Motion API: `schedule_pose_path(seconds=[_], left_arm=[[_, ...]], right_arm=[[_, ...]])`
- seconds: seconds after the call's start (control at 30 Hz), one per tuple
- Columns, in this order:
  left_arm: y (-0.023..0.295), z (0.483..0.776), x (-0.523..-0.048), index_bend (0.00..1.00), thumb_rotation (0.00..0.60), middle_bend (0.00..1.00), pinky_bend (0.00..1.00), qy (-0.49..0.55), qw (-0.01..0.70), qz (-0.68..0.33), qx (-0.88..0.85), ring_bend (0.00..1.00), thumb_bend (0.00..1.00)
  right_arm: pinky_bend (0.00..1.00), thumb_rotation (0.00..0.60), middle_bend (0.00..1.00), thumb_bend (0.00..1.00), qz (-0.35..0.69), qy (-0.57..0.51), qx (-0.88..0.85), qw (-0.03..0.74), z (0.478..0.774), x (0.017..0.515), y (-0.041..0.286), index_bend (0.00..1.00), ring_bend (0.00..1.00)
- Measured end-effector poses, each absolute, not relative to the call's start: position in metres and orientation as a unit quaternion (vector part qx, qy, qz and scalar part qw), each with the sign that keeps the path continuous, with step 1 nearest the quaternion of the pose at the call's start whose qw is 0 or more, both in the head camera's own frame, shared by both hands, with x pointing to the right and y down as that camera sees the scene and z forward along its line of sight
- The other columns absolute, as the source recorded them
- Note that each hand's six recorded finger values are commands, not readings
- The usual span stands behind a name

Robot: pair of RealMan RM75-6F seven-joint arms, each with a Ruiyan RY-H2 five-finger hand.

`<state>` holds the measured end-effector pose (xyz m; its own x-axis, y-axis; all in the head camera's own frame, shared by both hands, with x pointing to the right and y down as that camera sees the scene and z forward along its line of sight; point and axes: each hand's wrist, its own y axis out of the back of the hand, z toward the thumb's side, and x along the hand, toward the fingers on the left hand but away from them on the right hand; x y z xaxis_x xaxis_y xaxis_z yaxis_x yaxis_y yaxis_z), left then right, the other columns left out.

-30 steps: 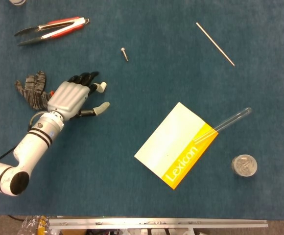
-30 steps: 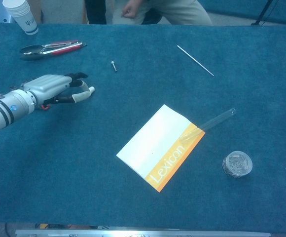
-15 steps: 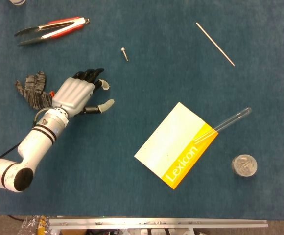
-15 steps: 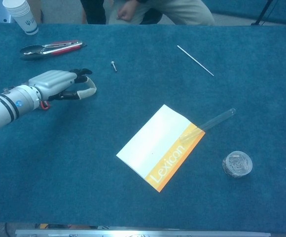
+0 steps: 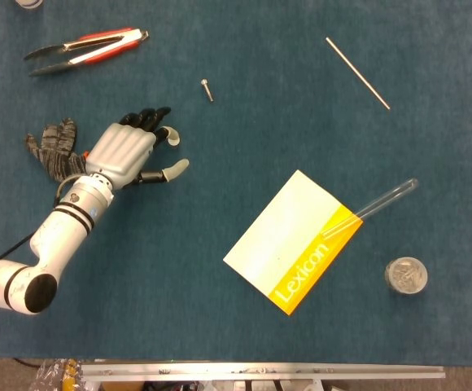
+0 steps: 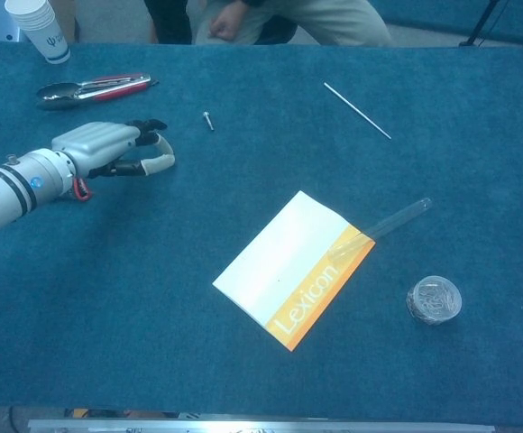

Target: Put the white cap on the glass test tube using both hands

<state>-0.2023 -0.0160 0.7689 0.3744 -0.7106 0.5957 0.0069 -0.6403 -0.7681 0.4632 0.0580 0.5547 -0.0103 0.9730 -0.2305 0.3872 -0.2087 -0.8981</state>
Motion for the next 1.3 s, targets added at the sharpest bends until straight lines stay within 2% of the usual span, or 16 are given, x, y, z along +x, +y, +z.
schedule_pose_path(seconds=[0.3,0.57,0.7,0.87,1.1,1.2,1.3], left_arm=[[-0.018,0.768,-0.202,0.2,0.0,0.0,0.0,0.236,0.353,-0.507,-0.75,0.0,0.21],[-0.019,0.751,-0.205,0.2,0.0,0.0,0.0,0.25,0.366,-0.497,-0.747,0.0,0.21],[-0.02,0.736,-0.21,0.15,0.0,0.0,0.0,0.264,0.377,-0.489,-0.741,0.0,0.21],[-0.021,0.719,-0.217,0.03,0.0,0.0,0.0,0.287,0.388,-0.48,-0.732,0.0,0.21],[-0.019,0.689,-0.237,0.01,0.001,0.0,0.0,0.338,0.4,-0.466,-0.713,0.0,0.21],[-0.016,0.68,-0.247,0.01,0.055,0.0,0.0,0.354,0.402,-0.463,-0.706,0.0,0.21],[-0.012,0.671,-0.257,0.01,0.122,0.0,0.0,0.367,0.403,-0.462,-0.7,0.0,0.21]], right_arm=[[0.28,0.6,0.16,0.33,0.458,-0.545,-0.626,0.319,0.553,0.463,0.058,0.18,0.1],[0.28,0.6,0.16,0.33,0.455,-0.543,-0.628,0.323,0.551,0.462,0.057,0.18,0.1],[0.28,0.6,0.16,0.33,0.457,-0.538,-0.63,0.324,0.551,0.462,0.057,0.18,0.1],[0.28,0.6,0.16,0.33,0.458,-0.531,-0.634,0.326,0.552,0.458,0.057,0.21,0.1],[0.28,0.6,0.16,0.31,0.462,-0.513,-0.639,0.34,0.557,0.45,0.056,0.27,0.1],[0.28,0.6,0.16,0.26,0.463,-0.498,-0.644,0.349,0.561,0.443,0.054,0.32,0.1],[0.28,0.6,0.17,0.26,0.461,-0.48,-0.655,0.359,0.566,0.431,0.05,0.33,0.1]])
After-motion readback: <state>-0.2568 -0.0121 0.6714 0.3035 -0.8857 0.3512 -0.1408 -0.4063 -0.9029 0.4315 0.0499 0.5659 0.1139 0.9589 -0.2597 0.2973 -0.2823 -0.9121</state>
